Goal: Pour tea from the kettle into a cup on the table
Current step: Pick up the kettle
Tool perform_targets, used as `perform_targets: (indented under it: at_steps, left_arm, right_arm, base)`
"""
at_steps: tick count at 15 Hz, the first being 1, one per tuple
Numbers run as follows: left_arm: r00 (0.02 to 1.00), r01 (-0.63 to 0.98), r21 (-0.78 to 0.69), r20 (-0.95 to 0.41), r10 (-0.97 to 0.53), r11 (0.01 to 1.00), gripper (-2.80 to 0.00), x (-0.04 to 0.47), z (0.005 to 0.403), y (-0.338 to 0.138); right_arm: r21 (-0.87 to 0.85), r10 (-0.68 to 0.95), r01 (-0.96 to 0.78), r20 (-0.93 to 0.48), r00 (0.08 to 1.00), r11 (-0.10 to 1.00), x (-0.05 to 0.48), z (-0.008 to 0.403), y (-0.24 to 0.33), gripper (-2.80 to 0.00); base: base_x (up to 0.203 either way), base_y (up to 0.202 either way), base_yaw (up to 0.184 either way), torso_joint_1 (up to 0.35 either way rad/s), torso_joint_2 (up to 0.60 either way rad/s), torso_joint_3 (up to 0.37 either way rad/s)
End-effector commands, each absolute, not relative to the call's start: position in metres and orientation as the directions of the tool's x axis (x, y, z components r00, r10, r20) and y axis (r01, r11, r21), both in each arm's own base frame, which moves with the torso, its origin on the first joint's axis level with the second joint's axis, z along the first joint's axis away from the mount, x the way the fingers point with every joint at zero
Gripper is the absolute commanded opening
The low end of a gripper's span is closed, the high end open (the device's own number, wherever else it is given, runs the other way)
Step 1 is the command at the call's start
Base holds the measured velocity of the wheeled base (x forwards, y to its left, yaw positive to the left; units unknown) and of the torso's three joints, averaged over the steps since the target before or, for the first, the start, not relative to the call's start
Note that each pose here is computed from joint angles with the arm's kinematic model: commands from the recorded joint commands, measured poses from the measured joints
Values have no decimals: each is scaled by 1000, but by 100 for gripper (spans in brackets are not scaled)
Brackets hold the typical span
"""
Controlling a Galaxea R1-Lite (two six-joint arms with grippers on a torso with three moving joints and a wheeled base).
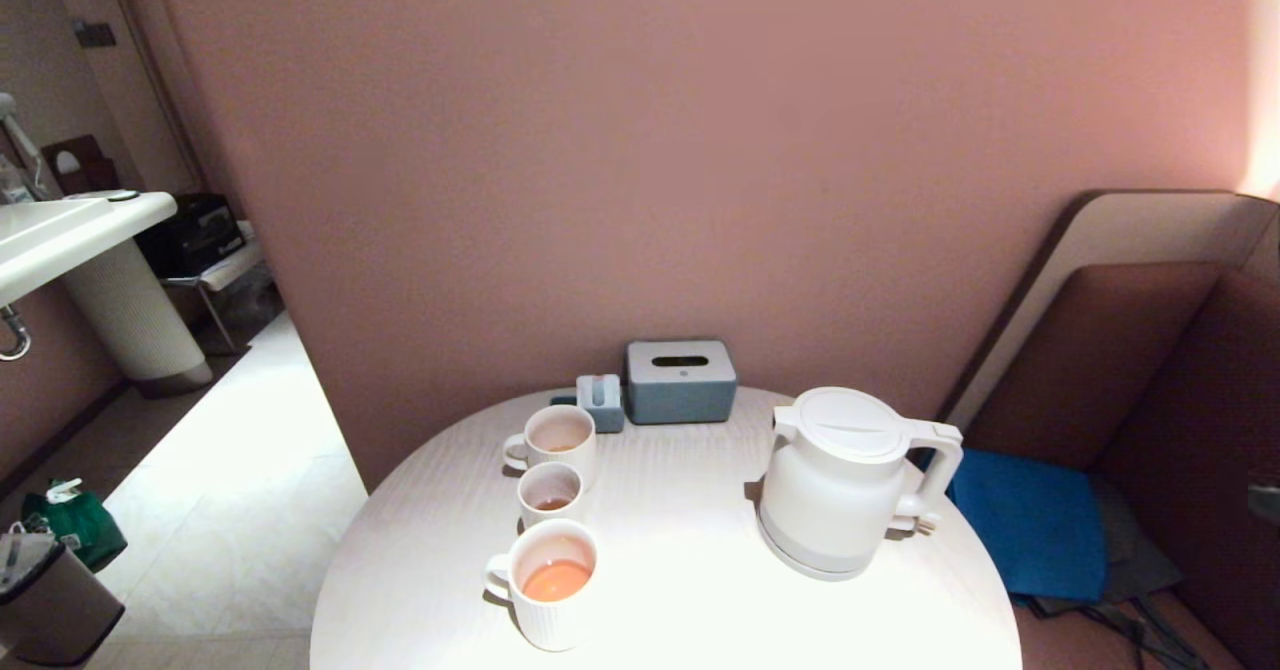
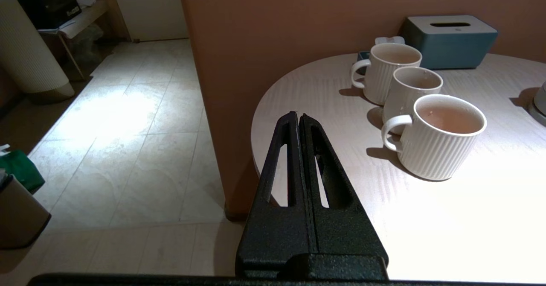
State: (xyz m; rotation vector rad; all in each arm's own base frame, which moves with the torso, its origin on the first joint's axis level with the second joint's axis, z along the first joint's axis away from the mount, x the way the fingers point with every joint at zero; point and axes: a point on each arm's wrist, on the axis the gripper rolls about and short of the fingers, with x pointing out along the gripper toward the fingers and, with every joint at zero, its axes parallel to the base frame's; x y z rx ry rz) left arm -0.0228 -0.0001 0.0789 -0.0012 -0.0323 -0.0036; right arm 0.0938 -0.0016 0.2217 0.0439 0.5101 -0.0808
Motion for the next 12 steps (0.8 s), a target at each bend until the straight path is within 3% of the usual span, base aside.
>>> perform_targets:
  at_steps: [1,5,7,12]
  left_arm:
    - [999,5,-1,32,-5,1000,-280,-23,79,0]
    - [999,3,-1,32,-3,1000,-280,-23,79,0]
    - [999,3,-1,32,-3,1000,-280,-23,79,0]
    - [999,3,-1,32,-3,1000,-280,-23,79,0]
  right_arm:
    - [-7,-74,98,-714,696,995,139,195,-2,-280]
    - [18,-65,163,-869,490,986,175,158,0,-280]
    - [85,22,136,-912,409,987,180,136,9,-280]
    - [106,85,15,-868,488,994,195,91,32,-280]
  base:
    - [0,0,0,0,0,0]
    - [0,0,0,0,0,0]
    - [0,0,0,0,0,0]
    - [0,0,0,0,0,0]
